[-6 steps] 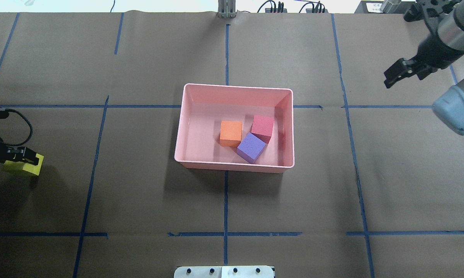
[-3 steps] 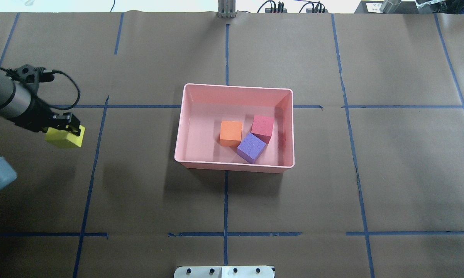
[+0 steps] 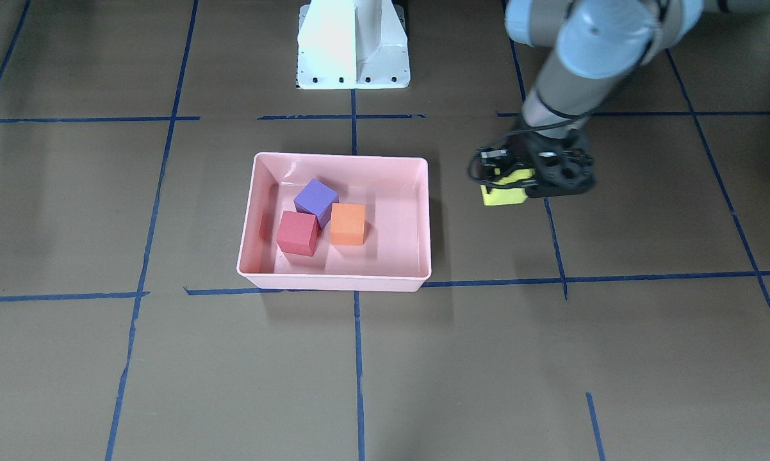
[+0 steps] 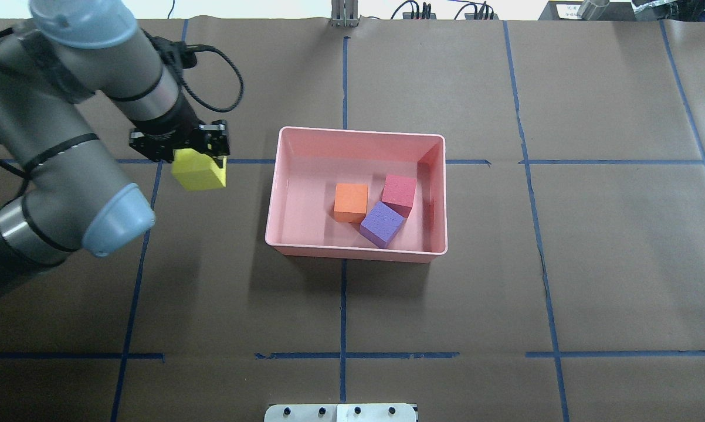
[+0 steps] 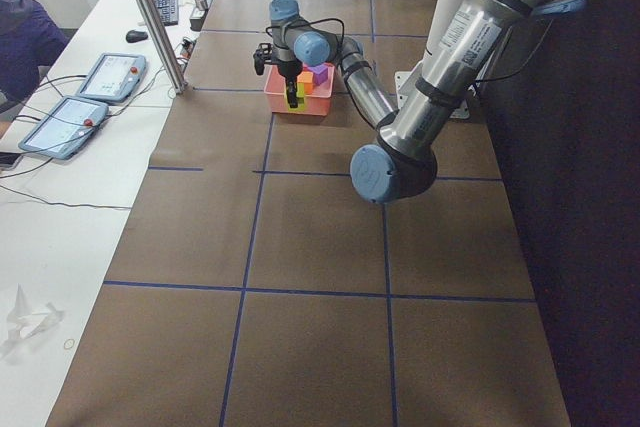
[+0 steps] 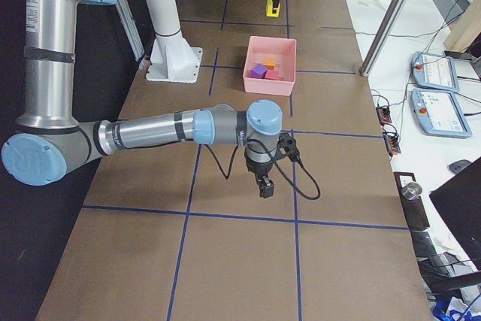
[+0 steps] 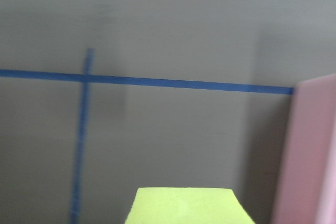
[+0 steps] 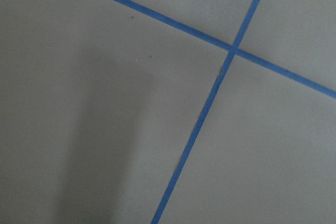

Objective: Place blocks into pink bin with both arms
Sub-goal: 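Carry the yellow-green cube with the left gripper into the pink bin, then open the left gripper to release the yellow-green cube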

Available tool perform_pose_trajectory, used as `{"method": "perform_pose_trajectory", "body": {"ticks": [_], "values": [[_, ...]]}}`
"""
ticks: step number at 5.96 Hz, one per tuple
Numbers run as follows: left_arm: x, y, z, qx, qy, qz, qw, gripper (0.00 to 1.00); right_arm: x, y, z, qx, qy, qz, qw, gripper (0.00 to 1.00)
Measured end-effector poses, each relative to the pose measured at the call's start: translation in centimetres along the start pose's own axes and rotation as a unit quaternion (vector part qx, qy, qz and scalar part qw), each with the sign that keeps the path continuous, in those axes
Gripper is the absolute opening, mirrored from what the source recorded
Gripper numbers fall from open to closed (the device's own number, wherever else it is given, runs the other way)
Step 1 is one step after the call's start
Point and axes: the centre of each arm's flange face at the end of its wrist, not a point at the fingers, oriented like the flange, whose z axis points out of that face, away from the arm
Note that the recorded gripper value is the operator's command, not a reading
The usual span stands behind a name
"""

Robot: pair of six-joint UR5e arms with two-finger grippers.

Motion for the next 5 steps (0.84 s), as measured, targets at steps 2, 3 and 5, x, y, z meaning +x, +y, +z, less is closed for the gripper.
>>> {"method": "perform_pose_trajectory", "body": {"ticks": [2, 3, 5], "values": [[10.9, 2.4, 1.4, 0.003, -0.003, -0.034, 0.9994, 1.00, 1.0, 2.6, 0.3, -0.001, -0.006, 0.019, 0.9998, 1.00], [12.8, 3.2, 1.9, 0.007, -0.005, -0.035, 0.9994, 1.00, 1.1, 2.8, 0.3, -0.001, -0.006, 0.021, 0.9998, 0.99], [11.1, 3.9, 2.1, 0.010, -0.006, 0.021, 0.9997, 1.00, 1.2, 3.0, 0.4, -0.002, -0.007, 0.027, 0.9996, 0.99]]}}
